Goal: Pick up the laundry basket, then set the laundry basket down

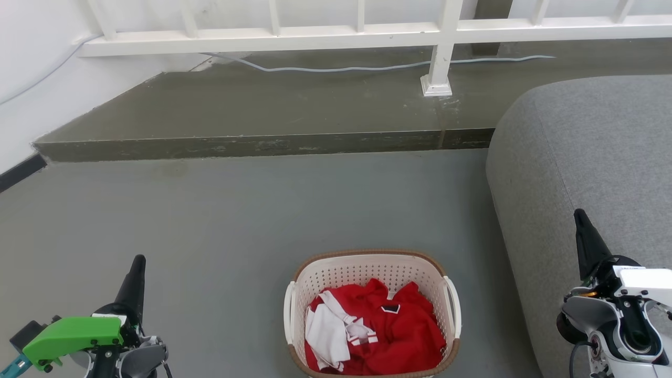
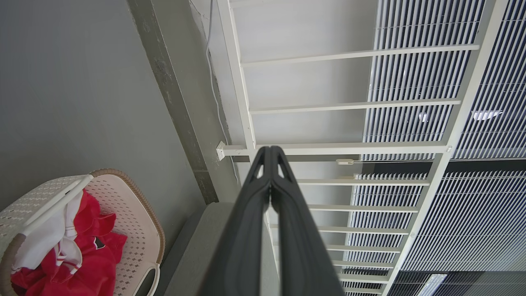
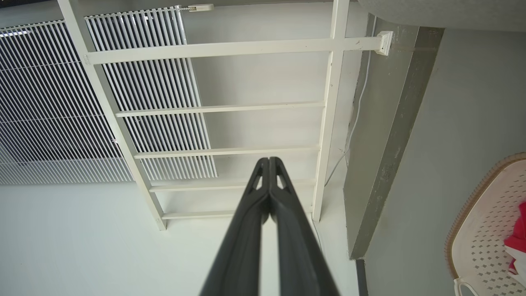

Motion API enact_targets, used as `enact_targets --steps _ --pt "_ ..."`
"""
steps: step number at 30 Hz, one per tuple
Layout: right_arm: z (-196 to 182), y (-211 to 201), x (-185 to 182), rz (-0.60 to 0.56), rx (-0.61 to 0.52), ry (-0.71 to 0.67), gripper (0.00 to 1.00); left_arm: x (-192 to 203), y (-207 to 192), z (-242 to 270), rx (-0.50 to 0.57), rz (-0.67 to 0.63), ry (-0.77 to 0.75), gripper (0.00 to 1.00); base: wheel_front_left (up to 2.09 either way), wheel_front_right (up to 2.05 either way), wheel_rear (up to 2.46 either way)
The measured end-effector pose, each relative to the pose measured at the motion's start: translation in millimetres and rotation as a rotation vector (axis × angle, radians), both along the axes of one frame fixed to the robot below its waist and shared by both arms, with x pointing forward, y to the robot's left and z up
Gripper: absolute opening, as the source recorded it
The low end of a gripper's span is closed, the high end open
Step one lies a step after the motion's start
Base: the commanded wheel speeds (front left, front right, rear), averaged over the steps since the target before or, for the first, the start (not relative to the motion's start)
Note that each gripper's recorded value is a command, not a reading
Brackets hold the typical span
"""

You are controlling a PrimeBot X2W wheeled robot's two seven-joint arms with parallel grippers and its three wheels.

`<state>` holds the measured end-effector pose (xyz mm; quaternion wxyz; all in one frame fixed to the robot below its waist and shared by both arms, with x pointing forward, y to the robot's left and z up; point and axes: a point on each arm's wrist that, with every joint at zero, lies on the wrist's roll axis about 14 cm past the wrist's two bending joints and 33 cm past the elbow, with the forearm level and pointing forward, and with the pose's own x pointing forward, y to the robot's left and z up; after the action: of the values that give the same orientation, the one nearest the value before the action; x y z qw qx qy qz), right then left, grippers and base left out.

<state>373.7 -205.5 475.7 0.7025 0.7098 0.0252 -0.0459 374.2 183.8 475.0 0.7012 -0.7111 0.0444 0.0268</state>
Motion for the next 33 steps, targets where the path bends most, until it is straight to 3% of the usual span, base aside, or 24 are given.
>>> enact_targets --steps 33 --pt "0.1 -0.1 0.1 0.000 0.000 0.000 0.00 0.1 -0.3 0.4 -0.001 -0.005 -0.001 0.00 0.00 0.00 0.00"
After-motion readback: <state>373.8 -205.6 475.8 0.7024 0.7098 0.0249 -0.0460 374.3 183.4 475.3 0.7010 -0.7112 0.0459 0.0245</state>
